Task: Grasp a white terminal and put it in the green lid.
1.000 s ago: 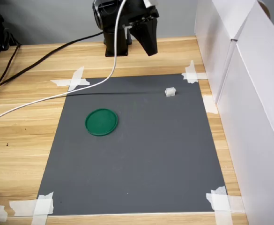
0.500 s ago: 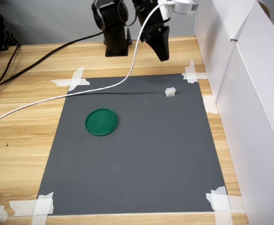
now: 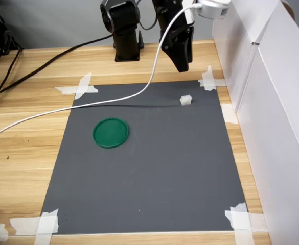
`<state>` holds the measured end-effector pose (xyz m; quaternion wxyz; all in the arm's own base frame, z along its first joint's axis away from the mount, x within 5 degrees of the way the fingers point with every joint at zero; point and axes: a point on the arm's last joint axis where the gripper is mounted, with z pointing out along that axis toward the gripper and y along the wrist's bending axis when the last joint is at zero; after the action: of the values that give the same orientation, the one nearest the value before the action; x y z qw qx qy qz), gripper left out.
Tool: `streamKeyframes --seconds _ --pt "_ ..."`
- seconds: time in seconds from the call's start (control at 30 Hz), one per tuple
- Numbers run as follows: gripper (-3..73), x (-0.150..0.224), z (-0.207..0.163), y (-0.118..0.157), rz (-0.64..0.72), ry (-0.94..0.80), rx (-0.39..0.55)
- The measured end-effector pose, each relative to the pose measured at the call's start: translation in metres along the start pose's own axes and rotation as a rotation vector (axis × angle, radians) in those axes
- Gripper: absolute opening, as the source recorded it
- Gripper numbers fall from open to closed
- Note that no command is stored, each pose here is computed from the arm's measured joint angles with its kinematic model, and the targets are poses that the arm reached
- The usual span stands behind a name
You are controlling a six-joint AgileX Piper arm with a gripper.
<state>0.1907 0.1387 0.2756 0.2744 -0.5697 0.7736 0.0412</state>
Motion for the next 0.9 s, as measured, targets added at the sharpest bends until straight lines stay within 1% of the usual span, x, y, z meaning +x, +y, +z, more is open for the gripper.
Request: streamKeyframes --seconds 0.03,0.1,0.2,0.4,0.6,0.73,0.9 --pt "64.8 -0.001 0.000 -0.001 0.000 -0.006 0.006" --pt "68.9 -0.001 0.000 -0.002 -0.008 -0.013 0.015" --pt "70.9 -0.001 0.000 -0.002 -0.035 -0.007 0.018" --pt "71.4 0.002 0.006 0.002 -0.140 0.032 -0.046" --pt "71.5 0.003 0.018 0.001 -0.272 0.056 -0.081" --pt "71.5 0.002 0.026 0.000 -0.282 0.065 -0.088" --pt "71.5 0.002 0.033 -0.001 -0.257 0.073 -0.091"
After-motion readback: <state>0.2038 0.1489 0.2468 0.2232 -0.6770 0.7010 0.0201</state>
